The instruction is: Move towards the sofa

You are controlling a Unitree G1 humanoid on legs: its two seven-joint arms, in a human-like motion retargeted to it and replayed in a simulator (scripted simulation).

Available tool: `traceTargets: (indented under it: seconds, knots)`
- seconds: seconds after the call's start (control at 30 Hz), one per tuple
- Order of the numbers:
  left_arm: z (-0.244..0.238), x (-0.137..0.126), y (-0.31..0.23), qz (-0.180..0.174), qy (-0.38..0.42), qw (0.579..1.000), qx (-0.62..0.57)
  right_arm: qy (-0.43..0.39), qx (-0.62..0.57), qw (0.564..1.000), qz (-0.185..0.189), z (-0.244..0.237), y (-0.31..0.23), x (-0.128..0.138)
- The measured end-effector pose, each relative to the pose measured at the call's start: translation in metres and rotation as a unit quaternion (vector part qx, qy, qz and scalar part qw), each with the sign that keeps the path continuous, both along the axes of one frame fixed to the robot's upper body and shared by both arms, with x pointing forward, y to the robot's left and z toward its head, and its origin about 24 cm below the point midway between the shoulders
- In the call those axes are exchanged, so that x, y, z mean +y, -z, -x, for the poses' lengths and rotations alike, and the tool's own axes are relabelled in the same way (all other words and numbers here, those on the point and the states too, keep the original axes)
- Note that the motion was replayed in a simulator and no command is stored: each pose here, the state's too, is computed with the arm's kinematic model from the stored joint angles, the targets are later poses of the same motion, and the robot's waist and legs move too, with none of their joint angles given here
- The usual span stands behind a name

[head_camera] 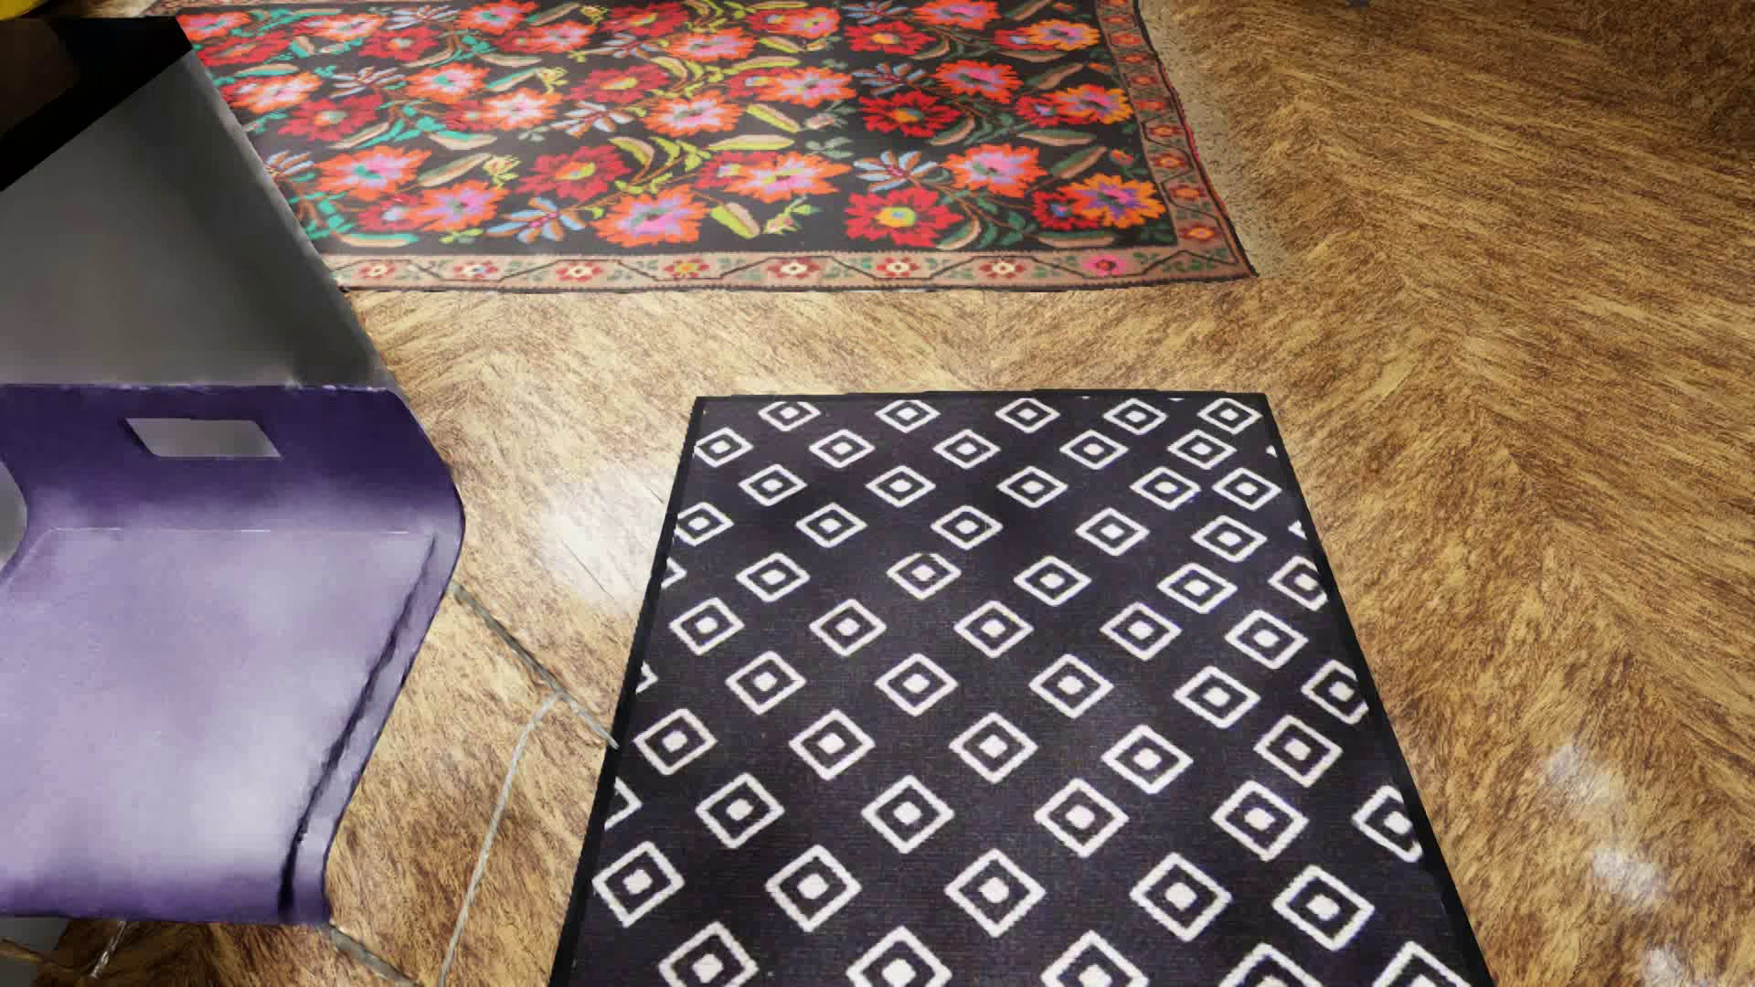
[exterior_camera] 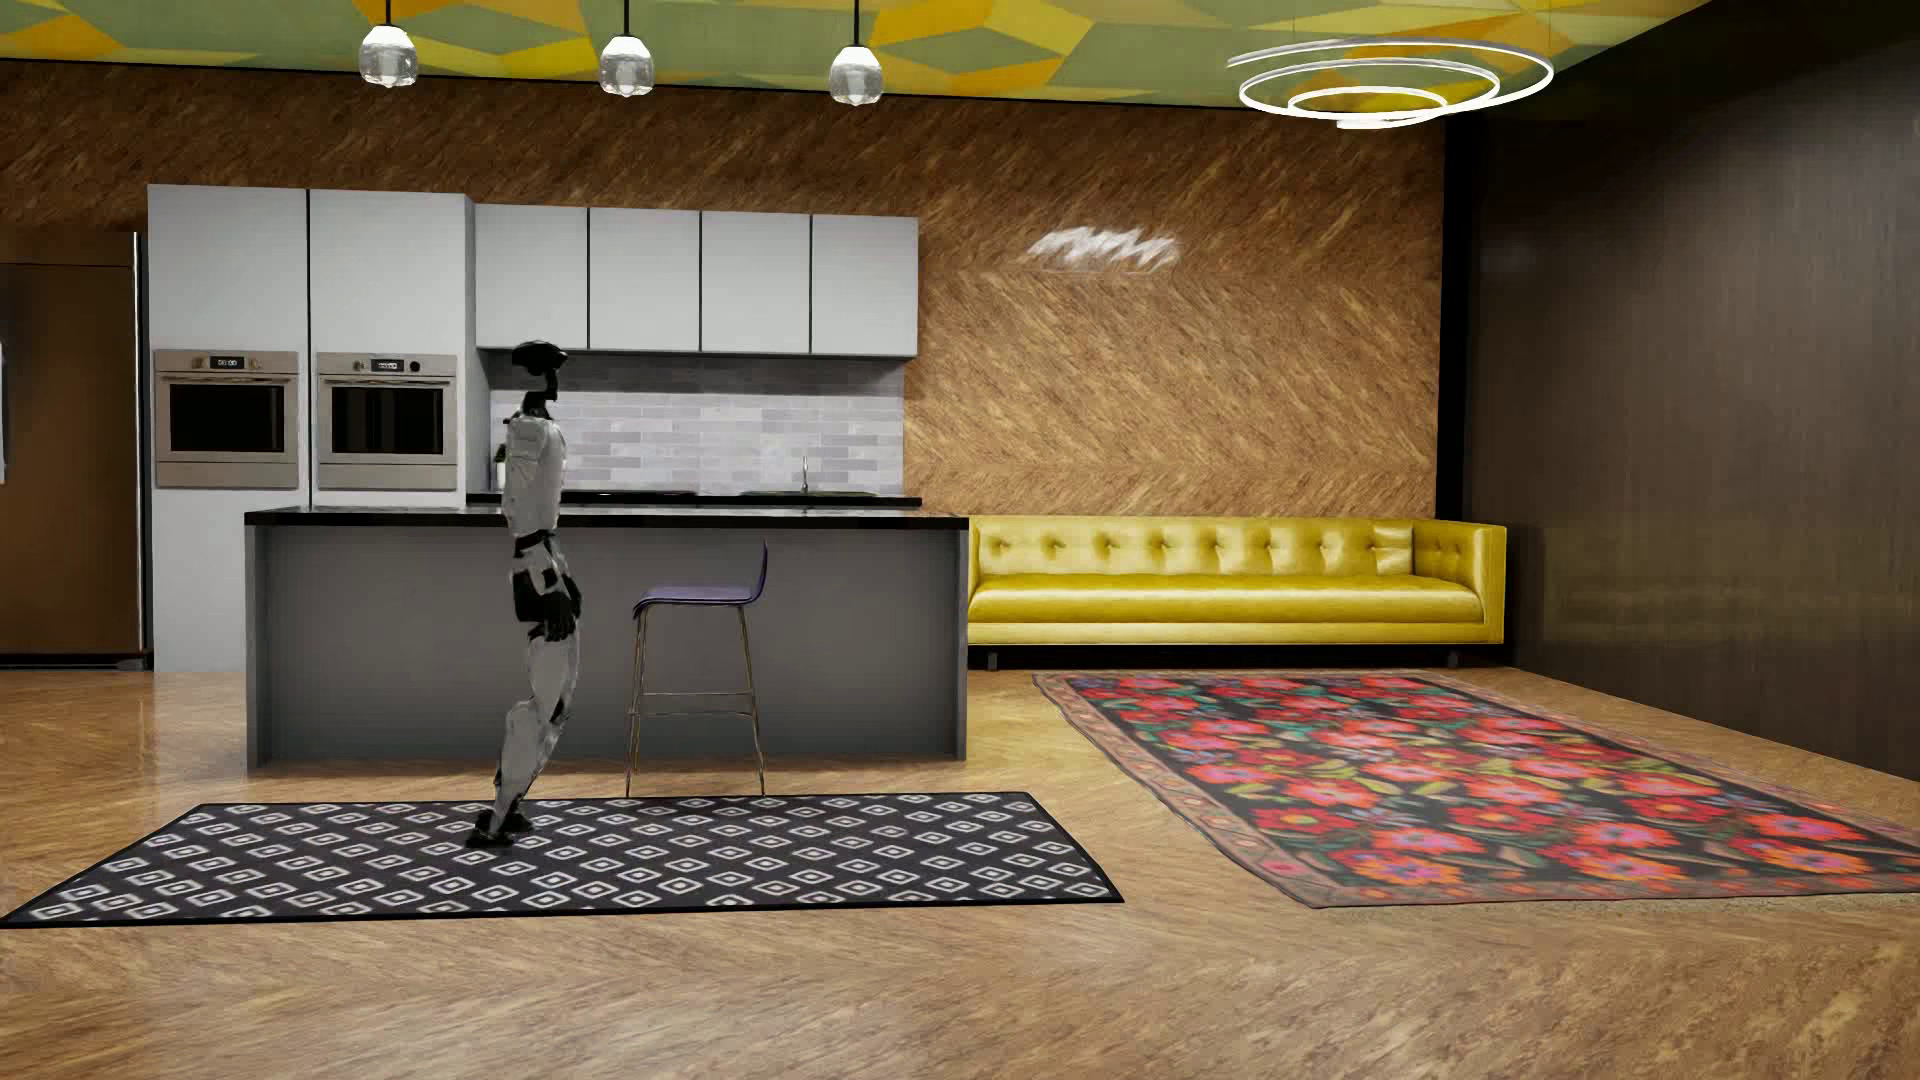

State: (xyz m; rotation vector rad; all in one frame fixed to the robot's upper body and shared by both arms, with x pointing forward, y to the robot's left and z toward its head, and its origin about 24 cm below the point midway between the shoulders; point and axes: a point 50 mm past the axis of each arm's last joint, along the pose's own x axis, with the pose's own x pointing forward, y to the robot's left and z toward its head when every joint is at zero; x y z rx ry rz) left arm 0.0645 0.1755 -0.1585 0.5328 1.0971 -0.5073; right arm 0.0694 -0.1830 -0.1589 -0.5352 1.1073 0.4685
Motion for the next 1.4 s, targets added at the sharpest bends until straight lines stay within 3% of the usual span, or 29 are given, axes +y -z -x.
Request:
traceTargets:
  seconds: [0.07, 0.27, 0.53, 0.73, 0.8, 0.9, 0.93, 1.1, 1.17, 1.27, 1.4]
  knots:
    - [0.004, -0.001, 0.000, 0.002, 0.000, 1.000, 0.004, 0.051, 0.007, 0.999, 0.009, 0.009, 0.000, -0.013]
    - [-0.025, -0.002, -0.009, 0.008, 0.025, 0.999, -0.042, 0.057, 0.037, 0.998, 0.005, 0.033, 0.004, -0.009]
    - [-0.078, -0.002, -0.027, 0.013, 0.019, 0.993, -0.118, 0.074, 0.102, 0.991, 0.041, 0.075, 0.007, -0.028]
    - [-0.010, -0.003, -0.003, 0.002, 0.026, 1.000, -0.014, 0.080, 0.092, 0.991, 0.047, 0.066, 0.007, -0.032]
    - [0.010, 0.001, 0.001, -0.006, 0.036, 0.999, 0.015, 0.075, 0.054, 0.995, 0.028, 0.042, 0.005, -0.023]
    - [0.034, 0.013, 0.002, -0.016, -0.012, 0.999, 0.041, 0.077, -0.019, 0.997, -0.001, 0.001, -0.005, -0.015]
    - [0.046, 0.014, 0.004, -0.021, 0.014, 0.998, 0.061, 0.074, -0.046, 0.996, -0.008, -0.012, -0.011, -0.015]
    - [0.078, 0.019, 0.005, -0.030, 0.015, 0.994, 0.104, 0.075, -0.124, 0.989, -0.009, -0.062, -0.030, -0.023]
    - [0.086, 0.017, 0.005, -0.030, 0.021, 0.993, 0.116, 0.095, -0.106, 0.990, -0.005, -0.053, -0.024, -0.025]
    - [0.086, 0.019, 0.006, -0.037, 0.014, 0.992, 0.121, 0.111, -0.022, 0.994, -0.002, 0.000, -0.004, -0.017]
    - [0.031, 0.012, 0.003, -0.020, 0.032, 0.998, 0.042, 0.095, 0.047, 0.994, 0.015, 0.046, 0.003, -0.019]
